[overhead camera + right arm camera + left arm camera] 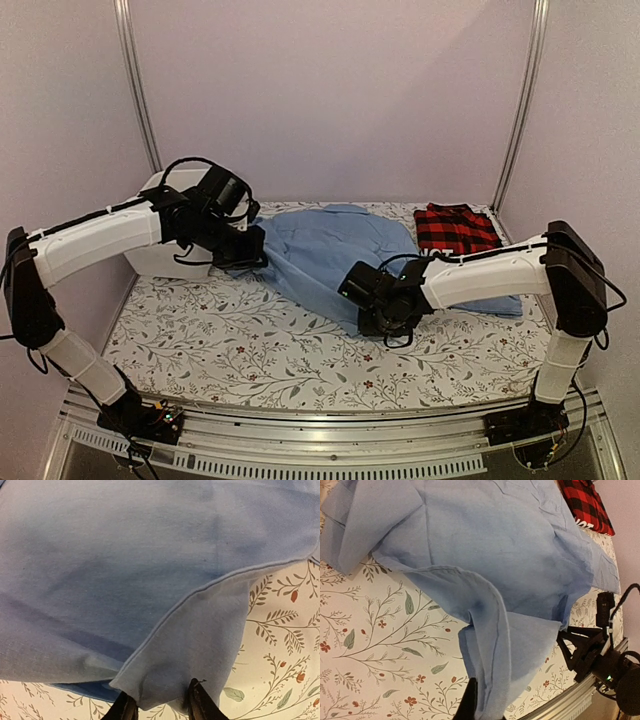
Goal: Fold and stack the long sleeve shirts
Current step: Flatten out the crumpled shirt at the center of the board.
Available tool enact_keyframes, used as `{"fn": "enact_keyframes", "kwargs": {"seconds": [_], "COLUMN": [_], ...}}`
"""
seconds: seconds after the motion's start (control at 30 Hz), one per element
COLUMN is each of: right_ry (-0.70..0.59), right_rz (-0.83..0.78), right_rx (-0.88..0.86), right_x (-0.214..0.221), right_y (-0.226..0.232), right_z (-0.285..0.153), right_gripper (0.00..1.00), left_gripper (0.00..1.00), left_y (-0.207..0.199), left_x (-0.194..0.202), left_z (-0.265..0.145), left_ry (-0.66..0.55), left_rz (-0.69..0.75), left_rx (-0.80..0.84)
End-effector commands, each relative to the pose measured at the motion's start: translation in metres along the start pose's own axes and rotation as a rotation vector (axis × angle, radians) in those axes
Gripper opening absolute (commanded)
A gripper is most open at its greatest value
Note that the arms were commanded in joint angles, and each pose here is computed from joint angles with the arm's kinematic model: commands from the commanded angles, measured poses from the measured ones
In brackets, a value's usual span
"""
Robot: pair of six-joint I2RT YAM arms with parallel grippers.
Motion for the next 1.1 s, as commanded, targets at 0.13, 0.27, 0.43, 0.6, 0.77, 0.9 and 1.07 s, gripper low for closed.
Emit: {"fn": "enact_keyframes", "kwargs": {"seconds": [0.13,0.27,0.43,0.6,0.77,0.9,1.07], "right_ry": [-0.057,-0.072,-0.089,-0.074,0.018,0.086,0.080], "right_rz": [0.006,-0.019,-0.022,-0.036,-0.040,-0.021,0.004], "right_rx": [-0.023,-0.049,-0.155,-0.245,-0.250,-0.227,-0.213], "right_x": [-0.015,-0.025,-0.039,-0.039,-0.008,0.017,0.019], "right_y": [-0.019,-0.024,-0.041,-0.061,-0.074,-0.086,-0.093], "right_z": [-0.038,-0.061,-0.098,-0.120,-0.100,-0.079,-0.084], "right_gripper": [0.01,0.00,0.00,0.00,0.02,0.14,0.43], "left_gripper": [0.00,0.00,0.00,0.00,0.00,0.00,0.00], "left_y": [0.014,0.021,0.035,0.055,0.072,0.085,0.092], "left_x": [-0.004,0.001,0.014,0.049,0.086,0.115,0.138], "left_z": [-0.006,-0.010,-0.026,-0.032,-0.026,-0.016,-0.002], "left_ry": [-0.015,0.002,0.026,0.109,0.195,0.250,0.292], "left_rz": [-0.006,-0.003,-0.003,-0.045,-0.110,-0.152,-0.172], "left_rx": [0.000,-0.037,-0.094,-0.108,-0.080,-0.061,-0.055]}}
Point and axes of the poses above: each gripper's point midway between its finger pads, its own z axis out along the fingers, its own y axis along the line the jaws close on, x = y × z, the point moved 7 cm from there along -z, back along the fingers, and after that the axes turned 5 degrees about -z, right-handed, at the moved point
